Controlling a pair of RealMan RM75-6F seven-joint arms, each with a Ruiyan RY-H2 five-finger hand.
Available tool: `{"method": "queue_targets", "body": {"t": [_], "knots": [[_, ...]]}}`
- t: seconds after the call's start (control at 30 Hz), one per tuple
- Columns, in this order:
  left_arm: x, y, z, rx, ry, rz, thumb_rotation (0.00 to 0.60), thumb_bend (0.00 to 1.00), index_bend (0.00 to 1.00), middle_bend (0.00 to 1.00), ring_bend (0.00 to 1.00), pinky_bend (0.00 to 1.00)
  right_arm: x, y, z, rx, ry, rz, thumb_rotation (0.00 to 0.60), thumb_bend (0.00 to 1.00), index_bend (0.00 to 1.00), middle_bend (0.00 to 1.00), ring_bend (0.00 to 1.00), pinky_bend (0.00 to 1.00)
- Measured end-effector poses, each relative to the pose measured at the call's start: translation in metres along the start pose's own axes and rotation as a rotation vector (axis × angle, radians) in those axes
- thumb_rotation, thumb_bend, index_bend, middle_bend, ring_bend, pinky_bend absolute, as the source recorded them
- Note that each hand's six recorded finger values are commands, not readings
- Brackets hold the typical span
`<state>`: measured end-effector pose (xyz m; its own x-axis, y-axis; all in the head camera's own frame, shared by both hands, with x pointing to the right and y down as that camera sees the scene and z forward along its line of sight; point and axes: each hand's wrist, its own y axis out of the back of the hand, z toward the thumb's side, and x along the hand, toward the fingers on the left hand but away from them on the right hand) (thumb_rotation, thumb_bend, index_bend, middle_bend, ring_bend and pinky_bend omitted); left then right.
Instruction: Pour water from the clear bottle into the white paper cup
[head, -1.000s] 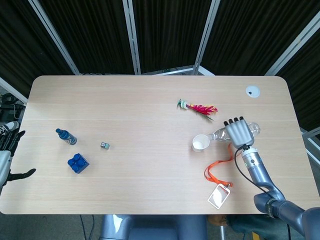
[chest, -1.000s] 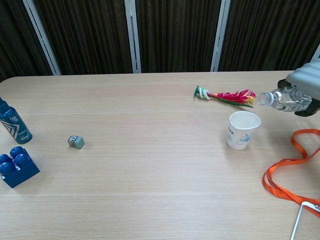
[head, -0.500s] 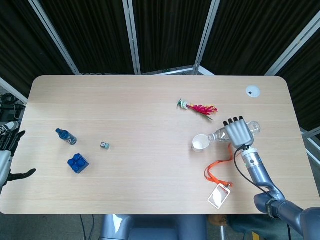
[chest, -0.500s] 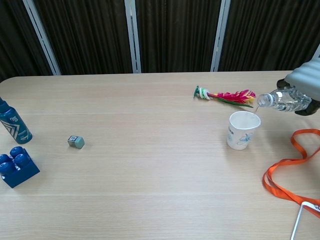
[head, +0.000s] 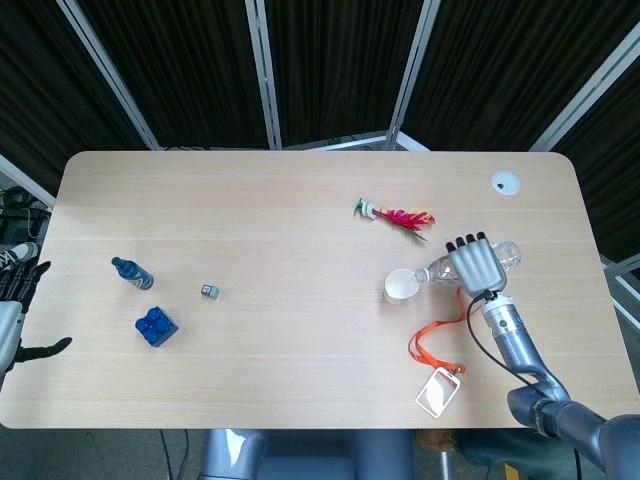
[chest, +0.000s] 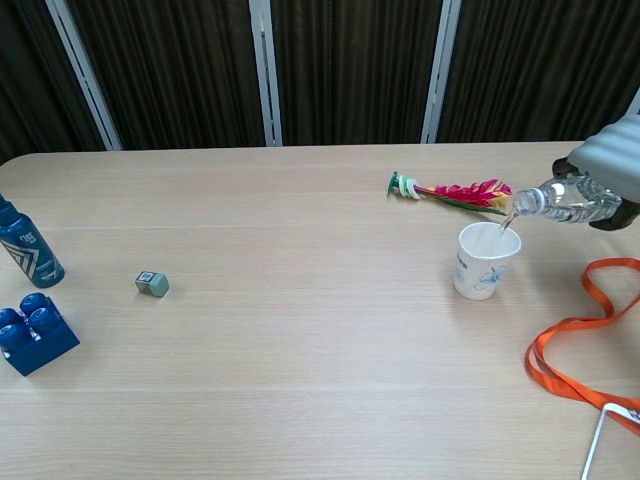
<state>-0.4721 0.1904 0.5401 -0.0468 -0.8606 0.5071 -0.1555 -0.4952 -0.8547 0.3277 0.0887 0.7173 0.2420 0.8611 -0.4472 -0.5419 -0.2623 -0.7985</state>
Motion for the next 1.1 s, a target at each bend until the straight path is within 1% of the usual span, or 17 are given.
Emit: {"method": "queue_targets", "body": {"t": [0.67,0.93,1.1], "knots": [[-0.0002,0.0004,0.0,-0.001,-0.002,0.0,0.6,0.0,0.0,0.0,0.0,0.0,-0.0006,0.0023,0.0014,0.044,0.005,-0.018,0.6,0.55,0.43,0.59,0.57,0.55],[0.0001,-0.0006,0.0002,0.001,-0.001,-0.002,0.6,0.0,0.0,0.0,0.0,0.0,-0.001,0.0026,0.0007,0.038,0.002,-0.018,0.6,0.55,0.43,0.59,0.57,0.55],[0.0,-0.0007,0.0003,0.001,-0.001,-0.003,0.6,0.0,0.0,0.0,0.0,0.0,-0.001,0.0016,0.0008,0.01,-0.003,-0.012,0.6,0.55,0.43,0.59,0.57,0.55]]}}
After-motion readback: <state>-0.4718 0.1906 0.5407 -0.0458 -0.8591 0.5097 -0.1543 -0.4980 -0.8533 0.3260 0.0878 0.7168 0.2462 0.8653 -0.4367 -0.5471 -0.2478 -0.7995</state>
